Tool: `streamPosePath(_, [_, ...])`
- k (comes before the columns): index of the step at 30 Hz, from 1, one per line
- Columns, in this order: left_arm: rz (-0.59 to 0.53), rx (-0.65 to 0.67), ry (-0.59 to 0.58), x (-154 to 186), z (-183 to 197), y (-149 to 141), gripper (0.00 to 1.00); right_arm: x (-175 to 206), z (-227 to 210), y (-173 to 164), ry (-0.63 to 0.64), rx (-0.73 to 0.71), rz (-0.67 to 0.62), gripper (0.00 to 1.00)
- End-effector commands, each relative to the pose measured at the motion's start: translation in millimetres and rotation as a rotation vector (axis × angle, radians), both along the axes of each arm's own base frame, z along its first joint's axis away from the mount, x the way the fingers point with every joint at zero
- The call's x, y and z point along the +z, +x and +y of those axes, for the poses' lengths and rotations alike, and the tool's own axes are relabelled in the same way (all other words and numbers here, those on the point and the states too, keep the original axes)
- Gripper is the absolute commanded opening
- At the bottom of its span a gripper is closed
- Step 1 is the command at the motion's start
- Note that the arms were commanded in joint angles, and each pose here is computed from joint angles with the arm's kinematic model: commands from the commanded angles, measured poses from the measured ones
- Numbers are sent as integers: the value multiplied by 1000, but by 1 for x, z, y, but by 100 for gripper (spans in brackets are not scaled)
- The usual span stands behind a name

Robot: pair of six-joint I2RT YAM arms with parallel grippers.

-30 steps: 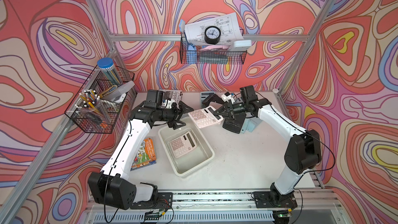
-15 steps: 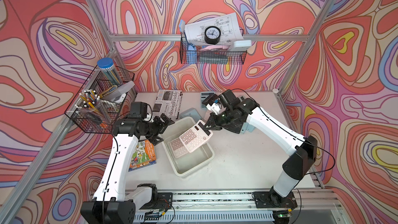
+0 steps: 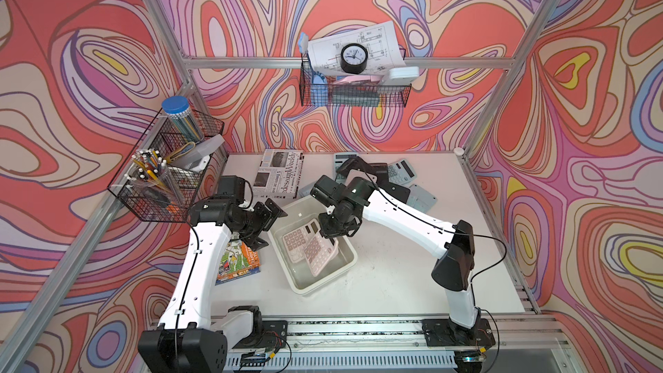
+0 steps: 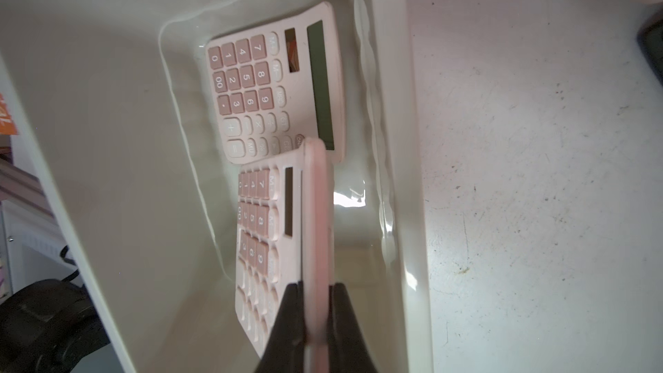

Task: Put the calculator in the storage box
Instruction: Place the calculator in the storage box.

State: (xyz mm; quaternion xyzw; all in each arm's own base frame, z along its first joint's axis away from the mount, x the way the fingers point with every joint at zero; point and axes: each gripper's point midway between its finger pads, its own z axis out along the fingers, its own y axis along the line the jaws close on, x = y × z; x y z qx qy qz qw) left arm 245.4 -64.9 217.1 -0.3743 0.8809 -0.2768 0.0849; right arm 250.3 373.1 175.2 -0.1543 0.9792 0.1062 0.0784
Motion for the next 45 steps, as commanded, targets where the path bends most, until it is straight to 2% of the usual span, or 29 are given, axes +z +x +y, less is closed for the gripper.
streamPosePath(1, [47, -3, 31, -9, 6, -11, 97, -7, -7, -3, -94, -28, -2, 0])
streamPosePath(5, [55, -7, 40, -10, 7, -14, 96, -24, -13, -8, -183, -43, 26, 0])
streamPosePath(11, [61, -11, 60, -11, 10, -15, 96, -46, -15, -10, -248, -56, 31, 0])
streamPosePath(20, [53, -11, 64, -9, 11, -12, 96, -68, 4, -17, -145, -26, 60, 0])
streamPosePath(25, [55, -10, 70, -9, 12, -9, 97, -71, -3, -26, -160, -14, 87, 0])
streamPosePath(28, [57, -10, 76, -9, 13, -7, 96, -71, -11, -31, -177, -14, 91, 21])
streamPosePath(31, [58, -4, 88, -8, 15, -6, 96, -65, -20, -32, -202, -15, 82, 27])
streamPosePath(33, [61, 3, 94, -8, 17, -4, 97, -58, -25, -31, -221, -11, 69, 35])
streamPosePath(39, [81, 18, 110, -7, 22, 1, 97, -35, -19, -21, -204, 36, 14, 38])
streamPosePath(45, [97, 10, 90, -6, 20, 4, 96, 3, -4, -4, -103, 114, -94, 54])
